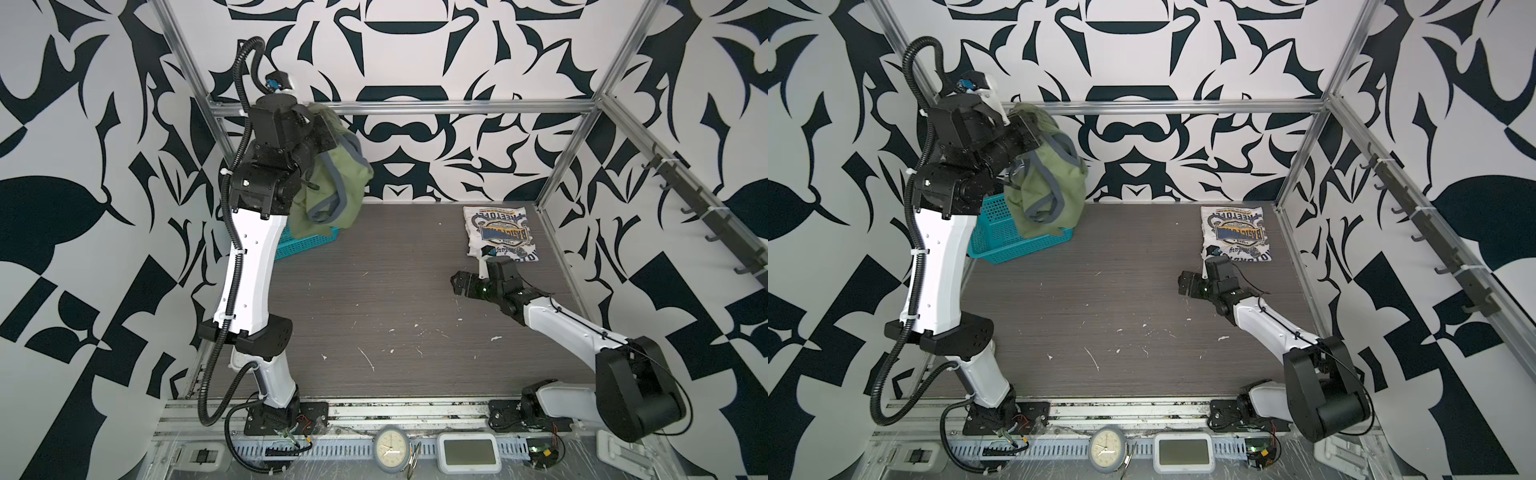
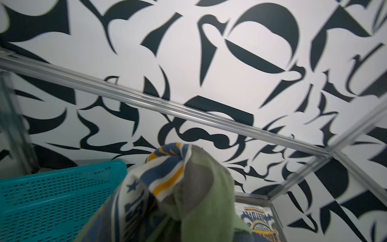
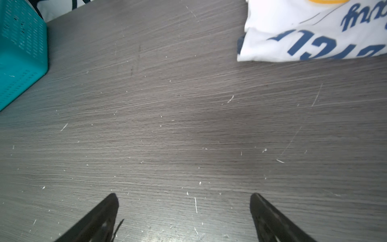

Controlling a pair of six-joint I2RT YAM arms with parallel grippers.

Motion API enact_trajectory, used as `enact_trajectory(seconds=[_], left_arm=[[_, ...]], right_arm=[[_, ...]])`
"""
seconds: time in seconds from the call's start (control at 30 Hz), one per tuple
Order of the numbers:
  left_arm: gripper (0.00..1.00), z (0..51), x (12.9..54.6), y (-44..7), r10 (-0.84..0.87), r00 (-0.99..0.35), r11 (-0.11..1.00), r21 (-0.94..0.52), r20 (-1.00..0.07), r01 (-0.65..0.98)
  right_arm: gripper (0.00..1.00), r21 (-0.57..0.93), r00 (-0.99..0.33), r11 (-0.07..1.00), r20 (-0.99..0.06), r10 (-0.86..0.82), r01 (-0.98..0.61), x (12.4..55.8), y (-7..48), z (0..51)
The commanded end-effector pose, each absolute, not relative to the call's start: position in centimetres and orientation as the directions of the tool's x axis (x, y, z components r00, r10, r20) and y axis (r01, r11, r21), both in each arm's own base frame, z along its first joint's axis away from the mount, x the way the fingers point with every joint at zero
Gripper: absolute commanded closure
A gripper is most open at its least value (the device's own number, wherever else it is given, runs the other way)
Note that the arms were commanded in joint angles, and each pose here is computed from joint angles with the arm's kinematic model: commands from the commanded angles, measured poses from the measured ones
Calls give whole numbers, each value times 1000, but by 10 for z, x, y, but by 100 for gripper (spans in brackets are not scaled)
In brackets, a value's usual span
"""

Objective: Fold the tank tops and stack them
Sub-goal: 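Lift the green shirt from the basket and drop it on the table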

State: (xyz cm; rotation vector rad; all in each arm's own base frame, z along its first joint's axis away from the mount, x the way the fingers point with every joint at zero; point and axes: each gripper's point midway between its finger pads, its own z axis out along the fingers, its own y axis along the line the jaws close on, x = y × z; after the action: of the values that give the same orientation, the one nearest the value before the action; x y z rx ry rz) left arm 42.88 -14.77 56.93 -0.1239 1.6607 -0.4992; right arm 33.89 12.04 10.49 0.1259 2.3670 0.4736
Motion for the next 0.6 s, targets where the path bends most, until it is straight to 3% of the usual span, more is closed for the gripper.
enact_trajectory(seconds=[0.0, 0.37, 0.57], left_arm=[[100, 586, 403, -166, -348, -146, 883, -376, -926, 282], [100, 547, 352, -269, -263, -352, 733, -423, -898, 532], [100, 434, 363, -269, -229, -492, 798, -451, -840, 399]], right_arm=[[0, 383, -693, 922, -681, 236, -63, 343, 122, 126], [0, 417, -629, 904, -730, 269, -97, 335, 120, 161], [0, 414, -628, 904, -734, 260, -110, 330, 121, 170]])
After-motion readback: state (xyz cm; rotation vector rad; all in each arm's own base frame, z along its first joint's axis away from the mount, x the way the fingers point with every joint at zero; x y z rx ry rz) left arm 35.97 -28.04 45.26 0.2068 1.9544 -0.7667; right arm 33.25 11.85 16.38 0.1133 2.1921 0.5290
